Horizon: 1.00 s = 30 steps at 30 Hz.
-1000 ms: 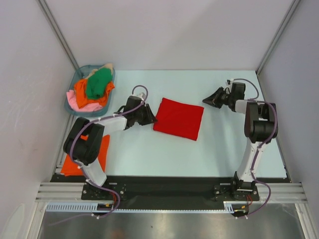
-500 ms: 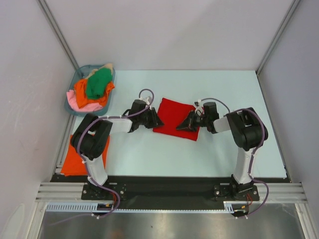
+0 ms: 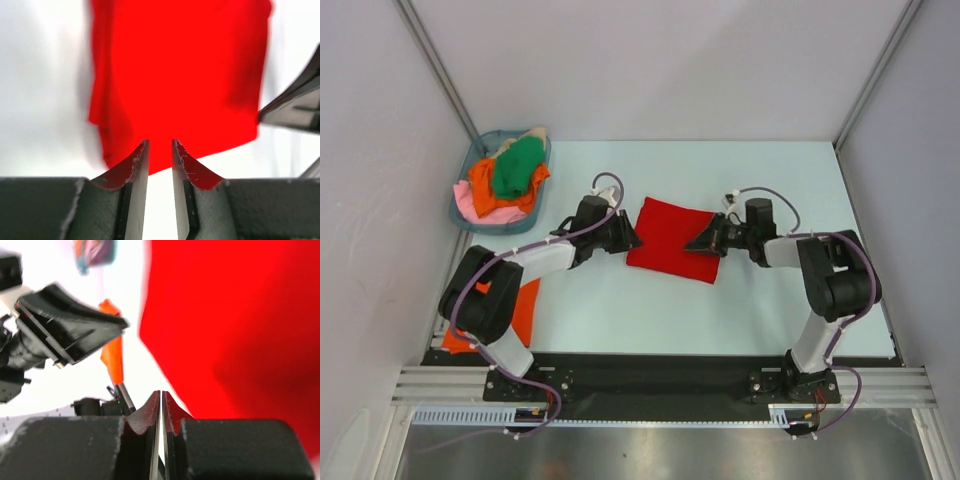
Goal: Fold and stack the t-shirts
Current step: Fold the tshirt
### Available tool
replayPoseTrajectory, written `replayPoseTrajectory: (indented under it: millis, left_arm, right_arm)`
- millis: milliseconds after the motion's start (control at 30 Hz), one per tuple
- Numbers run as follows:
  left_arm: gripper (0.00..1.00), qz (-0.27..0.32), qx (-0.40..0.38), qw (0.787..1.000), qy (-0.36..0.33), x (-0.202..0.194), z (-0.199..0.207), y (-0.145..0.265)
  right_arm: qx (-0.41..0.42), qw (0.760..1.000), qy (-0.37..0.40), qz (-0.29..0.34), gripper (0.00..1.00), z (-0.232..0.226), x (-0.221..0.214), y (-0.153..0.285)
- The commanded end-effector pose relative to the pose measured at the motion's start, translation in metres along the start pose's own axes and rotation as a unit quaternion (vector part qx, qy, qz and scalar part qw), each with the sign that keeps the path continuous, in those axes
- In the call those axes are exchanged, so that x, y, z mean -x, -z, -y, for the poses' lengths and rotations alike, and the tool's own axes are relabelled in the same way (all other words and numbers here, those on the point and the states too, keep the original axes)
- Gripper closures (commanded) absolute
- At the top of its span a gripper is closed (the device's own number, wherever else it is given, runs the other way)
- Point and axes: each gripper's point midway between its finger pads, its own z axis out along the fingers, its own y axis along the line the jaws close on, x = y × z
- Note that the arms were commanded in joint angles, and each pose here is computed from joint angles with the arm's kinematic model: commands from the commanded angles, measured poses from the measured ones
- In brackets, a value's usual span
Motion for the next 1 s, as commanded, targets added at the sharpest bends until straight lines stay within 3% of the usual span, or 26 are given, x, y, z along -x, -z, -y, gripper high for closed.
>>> replayPoseTrajectory:
  millis: [0, 167, 300, 533, 767, 967]
  left_arm:
    - [0.7, 0.004, -0.044, 0.999, -0.007, 0.003, 0.031, -0.008]
    - [0.71, 0.004, -0.016, 0.999, 0.028, -0.027, -0.004, -0.03]
    - [0.71, -0.015, -0.003, 0.999, 0.032, -0.042, -0.019, -0.032]
    - [0.67, 0.045, -0.051, 0.998, 0.003, 0.024, 0.02, -0.019]
    - [0.66, 0.048, -0.157, 0.986, 0.034, 0.074, 0.049, -0.065]
    - [0.66, 0.053, -0.165, 0.981, 0.087, 0.094, 0.025, -0.114]
  right_arm:
    - [0.023, 0.998, 0.041, -0.029, 0.91, -0.031, -0.015, -0.031]
    - [0.053, 0.997, 0.017, -0.045, 0.92, -0.021, -0.027, -0.067]
    - [0.052, 0.998, -0.015, -0.042, 0.94, 0.002, -0.033, -0.053]
    - [0.019, 0.999, 0.021, 0.015, 0.93, 0.001, 0.009, -0.005]
    - [0.035, 0.998, 0.012, 0.056, 0.91, 0.013, 0.065, -0.013]
    - [0.044, 0.995, -0.019, 0.092, 0.91, 0.042, 0.116, -0.027]
